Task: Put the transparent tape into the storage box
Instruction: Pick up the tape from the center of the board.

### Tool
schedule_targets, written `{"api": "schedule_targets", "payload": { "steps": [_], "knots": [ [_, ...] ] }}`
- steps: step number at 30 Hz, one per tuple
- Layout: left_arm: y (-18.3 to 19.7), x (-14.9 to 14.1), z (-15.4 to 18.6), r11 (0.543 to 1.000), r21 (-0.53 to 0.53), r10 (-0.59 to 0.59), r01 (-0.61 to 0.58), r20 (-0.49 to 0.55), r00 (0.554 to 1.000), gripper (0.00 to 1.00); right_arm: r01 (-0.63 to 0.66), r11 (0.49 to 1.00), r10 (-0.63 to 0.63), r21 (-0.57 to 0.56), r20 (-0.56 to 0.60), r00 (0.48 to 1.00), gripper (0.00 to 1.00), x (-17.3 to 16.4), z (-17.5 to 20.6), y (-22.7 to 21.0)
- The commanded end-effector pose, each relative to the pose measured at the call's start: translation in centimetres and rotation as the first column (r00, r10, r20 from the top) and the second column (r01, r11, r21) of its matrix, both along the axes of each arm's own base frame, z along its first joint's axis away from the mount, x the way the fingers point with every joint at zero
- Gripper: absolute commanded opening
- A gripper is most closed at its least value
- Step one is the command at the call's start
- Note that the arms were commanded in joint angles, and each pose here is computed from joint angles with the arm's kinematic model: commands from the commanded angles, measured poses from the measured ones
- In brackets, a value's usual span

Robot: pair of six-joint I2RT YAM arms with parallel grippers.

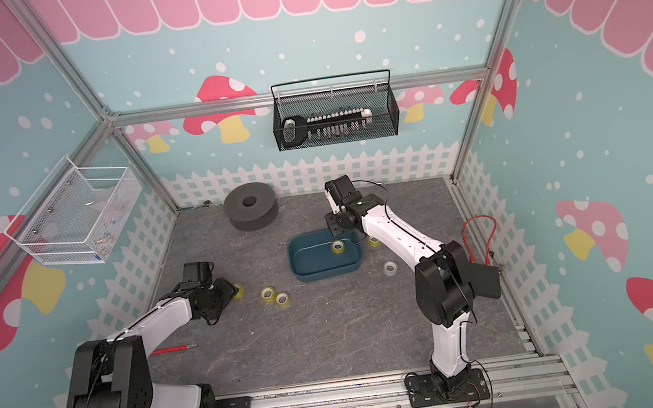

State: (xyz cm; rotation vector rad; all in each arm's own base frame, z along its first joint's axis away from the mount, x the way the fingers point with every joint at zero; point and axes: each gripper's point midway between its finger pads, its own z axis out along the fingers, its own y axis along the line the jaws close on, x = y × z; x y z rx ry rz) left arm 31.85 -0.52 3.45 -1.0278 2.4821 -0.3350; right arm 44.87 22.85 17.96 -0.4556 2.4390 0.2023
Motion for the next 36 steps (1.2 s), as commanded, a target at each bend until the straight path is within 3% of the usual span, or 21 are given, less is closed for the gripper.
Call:
{"api": "schedule_targets", "payload": {
  "steps": [1, 4, 16, 19, 33, 36],
  "knots": [
    [0.9, 0.7, 0.2, 0.998, 0.053, -0.012, 0.013, -0.015, 1.0, 0.62, 0.022, 1.0, -0.022, 0.005, 0.018, 1.0, 0.45, -0.1, 0.3, -0.3],
    [1.0, 1.0, 0.1, 0.998, 0.065, -0.023, 0.025, -0.023, 0.999, 0.56, 0.028, 1.0, -0.028, 0.008, 0.016, 0.999, 0.45, -0.1, 0.0, -0.4],
    [1.2, 1.6, -0.8, 0.995, 0.089, -0.049, 0.054, -0.057, 0.997, 0.54, 0.043, 0.999, -0.043, 0.001, 0.011, 0.999, 0.45, 0.1, -0.7, -0.6],
    [1.3, 1.6, -1.0, 0.993, 0.101, -0.057, 0.063, -0.068, 0.996, 0.49, 0.045, 0.999, -0.045, -0.001, 0.013, 0.999, 0.45, 0.1, -0.7, -0.6],
    [0.9, 2.1, -0.7, 0.989, 0.094, -0.106, 0.111, -0.057, 0.993, 0.0, 0.074, 0.997, -0.074, -0.009, 0.027, 0.997, 0.45, 0.4, -0.4, -1.2],
    [0.6, 2.7, 0.8, 0.987, 0.101, -0.126, 0.127, -0.012, 0.992, 0.0, 0.075, 0.997, -0.075, -0.005, 0.029, 0.997, 0.45, 0.5, -0.3, -1.3]
  ]
}}
